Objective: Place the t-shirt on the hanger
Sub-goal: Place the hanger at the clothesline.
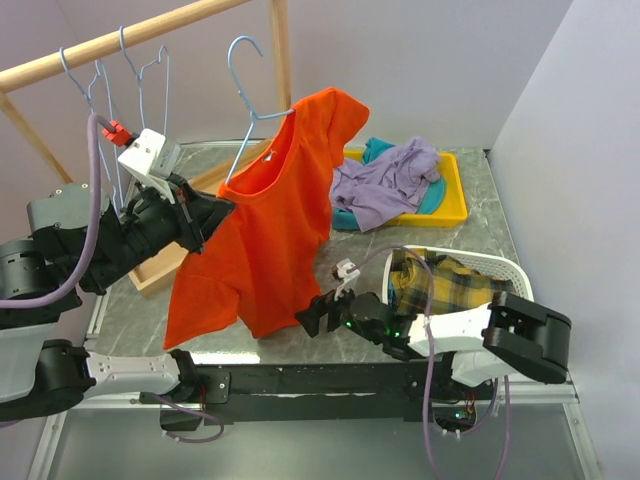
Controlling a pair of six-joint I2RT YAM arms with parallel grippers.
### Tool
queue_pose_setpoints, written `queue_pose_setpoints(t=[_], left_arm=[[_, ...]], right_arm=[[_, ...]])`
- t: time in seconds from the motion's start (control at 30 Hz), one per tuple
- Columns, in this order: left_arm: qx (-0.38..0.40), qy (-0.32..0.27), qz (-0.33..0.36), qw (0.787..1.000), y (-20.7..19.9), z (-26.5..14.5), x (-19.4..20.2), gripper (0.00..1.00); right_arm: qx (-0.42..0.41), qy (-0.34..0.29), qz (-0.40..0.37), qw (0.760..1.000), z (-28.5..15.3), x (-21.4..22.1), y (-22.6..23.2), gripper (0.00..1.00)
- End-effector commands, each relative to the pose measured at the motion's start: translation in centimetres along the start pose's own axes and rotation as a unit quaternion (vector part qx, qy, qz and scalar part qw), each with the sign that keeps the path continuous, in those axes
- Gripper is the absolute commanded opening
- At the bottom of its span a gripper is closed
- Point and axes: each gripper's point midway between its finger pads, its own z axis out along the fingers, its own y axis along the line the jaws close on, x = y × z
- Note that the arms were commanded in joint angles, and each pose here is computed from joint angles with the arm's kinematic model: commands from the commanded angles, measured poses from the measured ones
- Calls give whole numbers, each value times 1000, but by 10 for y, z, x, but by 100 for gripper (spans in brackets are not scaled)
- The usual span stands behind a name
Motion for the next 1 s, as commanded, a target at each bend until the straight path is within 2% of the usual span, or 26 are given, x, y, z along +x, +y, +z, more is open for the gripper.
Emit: queue_pose_setpoints(t=[0.0, 0.13, 0.3, 0.4, 0.43, 0.5, 0.53, 0.6, 0.7, 0.83, 0.97], left_arm=[[-8, -30, -15, 999, 4, -4, -11, 1], [-10, -26, -18, 999, 6, -7, -8, 1], [-14, -24, -21, 999, 10, -10, -5, 1], [-14, -20, -24, 999, 11, -9, 3, 1], [-19, -13, -25, 999, 13, -7, 10, 1], [-24, -13, -29, 999, 16, -9, 13, 1], [-32, -9, -31, 999, 19, -6, 19, 1], [-36, -10, -33, 999, 22, -9, 21, 1], [-50, -6, -34, 998, 28, -11, 26, 1], [-68, -5, -38, 997, 36, -10, 32, 1], [-88, -7, -43, 995, 45, -17, 33, 1]], right_arm=[[26, -38, -20, 999, 25, -28, 7, 100], [52, -24, -41, 998, 43, -22, 1, 98], [58, -11, -35, 998, 53, -9, -3, 89], [64, 15, -35, 997, 63, 3, -2, 68], [66, 15, -31, 997, 67, 1, -1, 51], [70, 23, -25, 997, 71, 5, -1, 39], [70, 26, -26, 997, 72, 5, 0, 30], [78, 29, -22, 996, 71, 4, -1, 22], [88, 17, -19, 996, 57, -8, -4, 0], [89, 4, -13, 996, 31, -23, -6, 0], [84, -35, 4, 996, 0, -59, 4, 0]])
